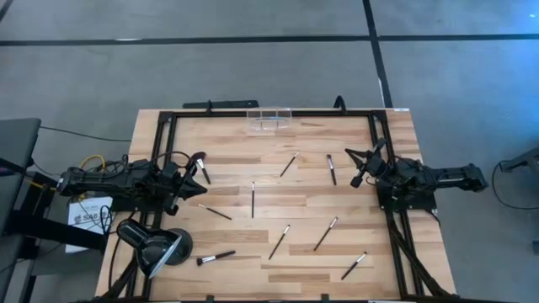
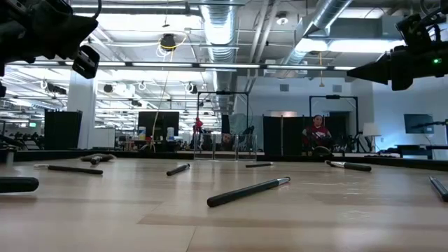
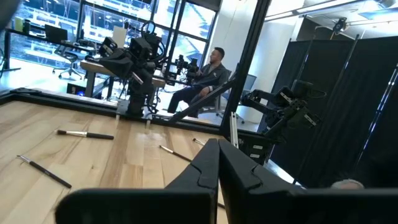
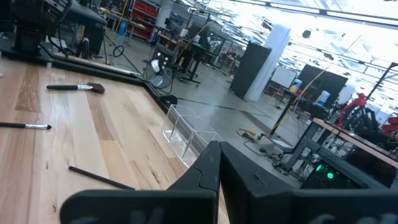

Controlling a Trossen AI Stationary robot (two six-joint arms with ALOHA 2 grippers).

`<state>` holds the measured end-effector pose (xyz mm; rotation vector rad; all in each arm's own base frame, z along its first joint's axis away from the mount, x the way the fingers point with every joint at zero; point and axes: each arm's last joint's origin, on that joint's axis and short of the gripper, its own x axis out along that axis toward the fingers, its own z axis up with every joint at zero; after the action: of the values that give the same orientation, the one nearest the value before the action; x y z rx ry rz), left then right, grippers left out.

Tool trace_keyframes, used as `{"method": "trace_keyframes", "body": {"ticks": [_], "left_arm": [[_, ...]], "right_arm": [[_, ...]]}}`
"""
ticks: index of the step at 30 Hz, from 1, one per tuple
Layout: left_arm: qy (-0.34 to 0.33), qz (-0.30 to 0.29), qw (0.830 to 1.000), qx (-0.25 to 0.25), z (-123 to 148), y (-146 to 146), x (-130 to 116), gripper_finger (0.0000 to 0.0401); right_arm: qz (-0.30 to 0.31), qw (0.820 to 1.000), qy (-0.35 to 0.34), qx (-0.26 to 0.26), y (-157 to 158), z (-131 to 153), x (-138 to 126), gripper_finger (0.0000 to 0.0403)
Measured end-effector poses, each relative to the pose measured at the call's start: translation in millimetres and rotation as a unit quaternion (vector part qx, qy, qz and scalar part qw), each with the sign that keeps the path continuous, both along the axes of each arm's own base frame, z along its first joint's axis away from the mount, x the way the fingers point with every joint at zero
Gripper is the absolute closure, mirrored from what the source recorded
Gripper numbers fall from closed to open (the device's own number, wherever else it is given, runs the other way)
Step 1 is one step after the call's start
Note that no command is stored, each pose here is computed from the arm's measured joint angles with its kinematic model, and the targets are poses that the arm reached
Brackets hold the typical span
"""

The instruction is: Sort items

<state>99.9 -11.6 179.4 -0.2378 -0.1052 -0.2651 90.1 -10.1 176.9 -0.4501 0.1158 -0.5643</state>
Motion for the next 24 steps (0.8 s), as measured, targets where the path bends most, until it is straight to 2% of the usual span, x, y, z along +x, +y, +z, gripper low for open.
{"method": "trace_keyframes", "body": {"ticks": [18,24], "left_arm": [[-0.01,0.001,1.0,0.002,1.8,0.0,-0.2,0.0397],[-0.066,0.015,0.996,0.065,9.2,0.2,-1.7,0.0397]], "right_arm": [[0.0,1.0,0.0,0.0,0.0,0.1,0.0,0.0403],[0.0,1.0,0.0,0.0,0.0,0.0,0.0,0.0403]]}}
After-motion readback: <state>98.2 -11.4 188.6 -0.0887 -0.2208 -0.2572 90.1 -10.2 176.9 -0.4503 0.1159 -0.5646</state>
